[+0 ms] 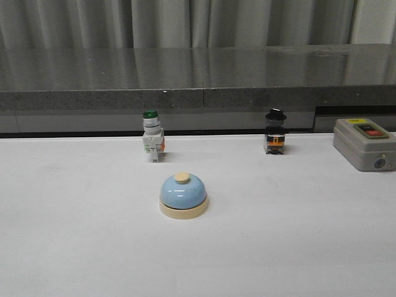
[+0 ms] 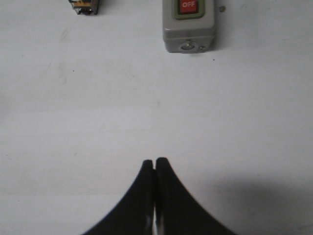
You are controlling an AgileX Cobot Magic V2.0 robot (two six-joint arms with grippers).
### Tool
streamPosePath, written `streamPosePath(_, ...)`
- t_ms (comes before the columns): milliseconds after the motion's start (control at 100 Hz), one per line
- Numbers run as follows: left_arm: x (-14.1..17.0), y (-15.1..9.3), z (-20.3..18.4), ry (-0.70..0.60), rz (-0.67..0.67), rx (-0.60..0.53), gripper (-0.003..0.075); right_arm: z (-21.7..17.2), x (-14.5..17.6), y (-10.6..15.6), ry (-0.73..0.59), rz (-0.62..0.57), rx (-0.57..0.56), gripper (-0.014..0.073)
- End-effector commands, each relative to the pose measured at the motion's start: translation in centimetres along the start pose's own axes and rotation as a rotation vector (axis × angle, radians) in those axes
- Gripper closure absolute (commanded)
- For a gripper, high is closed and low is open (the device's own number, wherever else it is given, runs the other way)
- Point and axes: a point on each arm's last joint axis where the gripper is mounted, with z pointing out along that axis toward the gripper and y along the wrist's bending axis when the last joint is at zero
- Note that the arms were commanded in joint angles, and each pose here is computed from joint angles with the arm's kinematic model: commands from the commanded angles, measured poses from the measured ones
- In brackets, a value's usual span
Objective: Place and press bell with both arms
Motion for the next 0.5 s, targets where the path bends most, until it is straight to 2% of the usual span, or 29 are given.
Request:
streamPosePath(0, -1.8, 0.0, -0.4, -0.127, -0.011, -0.003, 0.0739, -2.0, 0.2, -0.3, -0.147, 0.008, -0.005, 0.0663)
streamPosePath(210, -1.8, 0.0, -0.4, -0.127, -0.011, -0.003, 0.0739, -4.5, 4.4, -0.9, -0.346, 0.002, -0.033, 0.0663)
streamPosePath(490, -1.8, 0.0, -0.4, -0.127, -0.011, -0.003, 0.0739, -4.4, 9.8, -1.8, -0.548, -0.002, -0.059, 0.0663)
